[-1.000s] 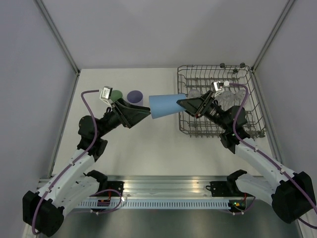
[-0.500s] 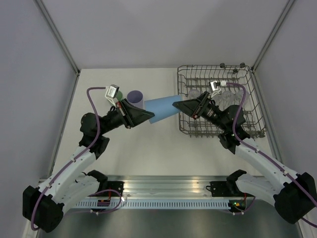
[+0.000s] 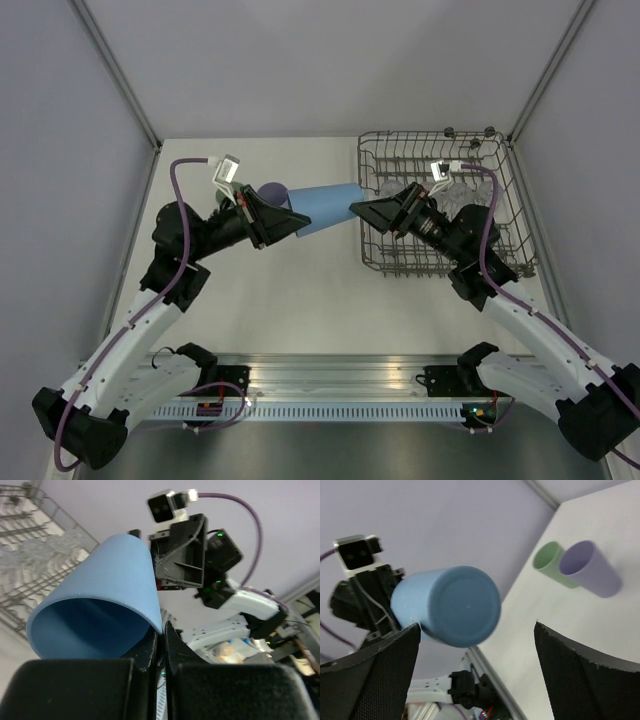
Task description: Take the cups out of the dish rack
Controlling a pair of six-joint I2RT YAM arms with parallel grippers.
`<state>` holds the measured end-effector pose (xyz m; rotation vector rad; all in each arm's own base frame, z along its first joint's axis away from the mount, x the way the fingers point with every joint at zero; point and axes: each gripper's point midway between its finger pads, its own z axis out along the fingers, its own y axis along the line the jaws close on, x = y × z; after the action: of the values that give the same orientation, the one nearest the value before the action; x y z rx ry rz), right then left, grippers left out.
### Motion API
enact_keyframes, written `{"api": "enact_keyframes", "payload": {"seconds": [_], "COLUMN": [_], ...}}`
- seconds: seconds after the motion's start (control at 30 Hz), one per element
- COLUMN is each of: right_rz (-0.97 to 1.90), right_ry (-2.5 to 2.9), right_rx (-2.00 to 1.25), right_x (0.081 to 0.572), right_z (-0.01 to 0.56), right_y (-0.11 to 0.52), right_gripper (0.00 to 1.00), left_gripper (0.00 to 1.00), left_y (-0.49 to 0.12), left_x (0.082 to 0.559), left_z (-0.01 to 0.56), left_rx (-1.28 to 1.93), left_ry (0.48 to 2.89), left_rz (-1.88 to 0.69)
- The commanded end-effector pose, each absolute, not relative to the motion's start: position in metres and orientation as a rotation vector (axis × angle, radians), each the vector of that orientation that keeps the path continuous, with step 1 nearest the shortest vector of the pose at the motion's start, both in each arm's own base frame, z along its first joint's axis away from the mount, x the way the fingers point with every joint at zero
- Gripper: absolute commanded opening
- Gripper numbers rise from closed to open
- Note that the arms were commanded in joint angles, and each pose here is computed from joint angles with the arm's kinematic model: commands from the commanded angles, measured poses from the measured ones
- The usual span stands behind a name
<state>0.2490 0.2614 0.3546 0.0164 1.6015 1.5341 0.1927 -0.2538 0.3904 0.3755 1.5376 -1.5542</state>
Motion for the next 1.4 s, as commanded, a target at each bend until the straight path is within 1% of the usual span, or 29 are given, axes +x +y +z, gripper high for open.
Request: {"api": "enact_keyframes", "payload": {"seconds": [0.0,0.03,0.07,0.13,0.17,0.23,0.27,0.33,0.4,0.43,0.47,0.5,0.53,0.57,0.6,0.63,0.7,0.93,1.0,1.1,1.37], "right_rz": [1.154,1.047,0.960,0.852,0.796,0.703,0.668,0.621,0.586,0.581,0.555,0.546,0.523,0.490,0.464,0.454,0.430,0.397,0.390,0.385,0.395], "right_ry": [1.707,1.694,1.751,1.737,1.729,1.737,1.769,1.764,1.776,1.777,1.795,1.792,1.800,1.833,1.834,1.836,1.839,1.849,1.844,1.839,1.853], "right_rx": [0.048,0.116,0.147,0.162,0.185,0.189,0.186,0.178,0.178,0.172,0.162,0.164,0.172,0.167,0.181,0.179,0.184,0.171,0.171,0.177,0.164], "right_x": [0.266,0.272,0.272,0.270,0.271,0.266,0.263,0.259,0.254,0.251,0.249,0.246,0.245,0.241,0.241,0.239,0.233,0.223,0.221,0.219,0.218], "right_z": [0.338,0.343,0.329,0.331,0.331,0.329,0.322,0.326,0.326,0.327,0.324,0.328,0.328,0.321,0.322,0.324,0.324,0.327,0.329,0.327,0.320], "right_y": [0.227,0.208,0.196,0.176,0.165,0.149,0.144,0.134,0.127,0.125,0.121,0.118,0.114,0.110,0.104,0.102,0.095,0.086,0.083,0.080,0.083], "right_gripper": [0.98,0.98,0.98,0.98,0.98,0.98,0.98,0.98,0.98,0.98,0.98,0.98,0.98,0.98,0.98,0.98,0.98,0.98,0.98,0.98,0.98], "left_gripper": [0.02,0.02,0.02,0.02,0.02,0.02,0.02,0.02,0.02,0.02,0.02,0.02,0.02,0.02,0.02,0.02,0.02,0.02,0.02,0.02,0.02], "left_y": [-0.245,-0.240,-0.236,-0.236,-0.234,-0.236,-0.236,-0.239,-0.232,-0.229,-0.225,-0.222,-0.217,-0.219,-0.214,-0.209,-0.213,-0.225,-0.223,-0.233,-0.267], "left_x": [0.210,0.214,0.222,0.238,0.243,0.257,0.260,0.277,0.288,0.295,0.307,0.313,0.324,0.337,0.339,0.353,0.369,0.401,0.410,0.409,0.403], "left_z": [0.386,0.382,0.379,0.377,0.362,0.352,0.347,0.348,0.334,0.346,0.322,0.317,0.330,0.310,0.304,0.311,0.302,0.267,0.259,0.246,0.211], "left_rx": [0.432,0.448,0.432,0.457,0.451,0.484,0.495,0.514,0.504,0.495,0.476,0.483,0.464,0.469,0.474,0.449,0.476,0.568,0.573,0.655,0.842], "left_ry": [1.610,1.664,1.692,1.742,1.832,1.932,1.969,2.007,2.088,2.084,2.188,2.221,2.205,2.276,2.319,2.301,2.339,2.461,2.464,2.464,2.481], "left_rz": [-1.303,-1.225,-1.167,-1.081,-1.041,-0.979,-0.962,-0.905,-0.811,-0.772,-0.698,-0.650,-0.583,-0.532,-0.476,-0.406,-0.359,-0.251,-0.177,-0.119,-0.118]}}
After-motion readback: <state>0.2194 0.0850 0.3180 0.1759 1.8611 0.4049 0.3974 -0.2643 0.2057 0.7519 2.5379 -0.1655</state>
